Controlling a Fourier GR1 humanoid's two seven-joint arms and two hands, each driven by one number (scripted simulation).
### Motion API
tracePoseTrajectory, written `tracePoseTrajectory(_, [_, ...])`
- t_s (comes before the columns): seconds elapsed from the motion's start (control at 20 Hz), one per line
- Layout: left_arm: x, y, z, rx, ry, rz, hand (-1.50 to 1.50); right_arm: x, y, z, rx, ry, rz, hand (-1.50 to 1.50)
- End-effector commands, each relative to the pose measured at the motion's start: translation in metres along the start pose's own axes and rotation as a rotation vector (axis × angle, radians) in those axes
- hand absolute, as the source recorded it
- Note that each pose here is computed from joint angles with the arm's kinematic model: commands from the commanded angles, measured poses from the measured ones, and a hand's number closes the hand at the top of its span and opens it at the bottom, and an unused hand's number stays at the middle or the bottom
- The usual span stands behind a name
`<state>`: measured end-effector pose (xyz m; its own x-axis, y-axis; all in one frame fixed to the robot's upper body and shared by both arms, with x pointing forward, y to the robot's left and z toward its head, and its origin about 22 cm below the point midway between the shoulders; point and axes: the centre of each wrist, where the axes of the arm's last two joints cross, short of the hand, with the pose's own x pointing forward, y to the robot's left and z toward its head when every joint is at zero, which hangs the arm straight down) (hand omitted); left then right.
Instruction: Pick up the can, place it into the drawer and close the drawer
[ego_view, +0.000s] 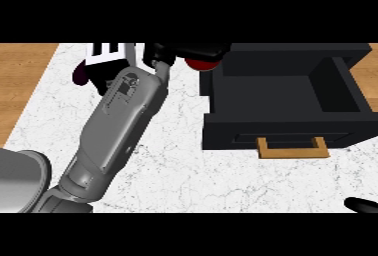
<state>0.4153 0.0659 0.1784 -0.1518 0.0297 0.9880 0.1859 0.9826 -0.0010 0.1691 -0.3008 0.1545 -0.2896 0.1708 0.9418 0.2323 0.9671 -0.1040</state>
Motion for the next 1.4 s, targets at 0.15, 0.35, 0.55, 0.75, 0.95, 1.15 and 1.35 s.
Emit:
tracePoseTrajectory(0.15, [0.037,-0.041,-0.008,0.008,0.019,-0.032,1.50,-0.003,0.005,-0.007,0.007,-0.003,-0.004,-1.50])
tracePoseTrajectory(0.35, [0.069,-0.054,-0.026,-0.010,0.021,-0.049,1.50,0.001,0.000,0.006,0.009,-0.005,0.004,-1.50])
tracePoseTrajectory(0.55, [0.052,-0.059,-0.032,0.005,0.043,-0.086,1.50,0.009,-0.005,0.003,0.016,-0.021,-0.012,-1.50])
tracePoseTrajectory(0.75, [0.070,-0.075,-0.037,0.007,0.050,-0.108,1.50,0.010,0.016,-0.008,0.032,-0.047,-0.027,-1.50])
tracePoseTrajectory(0.95, [0.073,-0.082,-0.039,0.045,0.052,-0.147,1.50,0.018,0.010,-0.007,0.052,-0.022,-0.026,-1.50])
tracePoseTrajectory(1.15, [0.075,-0.083,-0.042,0.048,0.032,-0.170,1.50,0.013,-0.009,-0.012,0.029,-0.028,-0.005,-1.50])
tracePoseTrajectory(1.35, [0.066,-0.084,-0.042,0.127,0.068,-0.177,-1.50,0.005,0.003,-0.023,0.037,-0.022,0.010,-1.50])
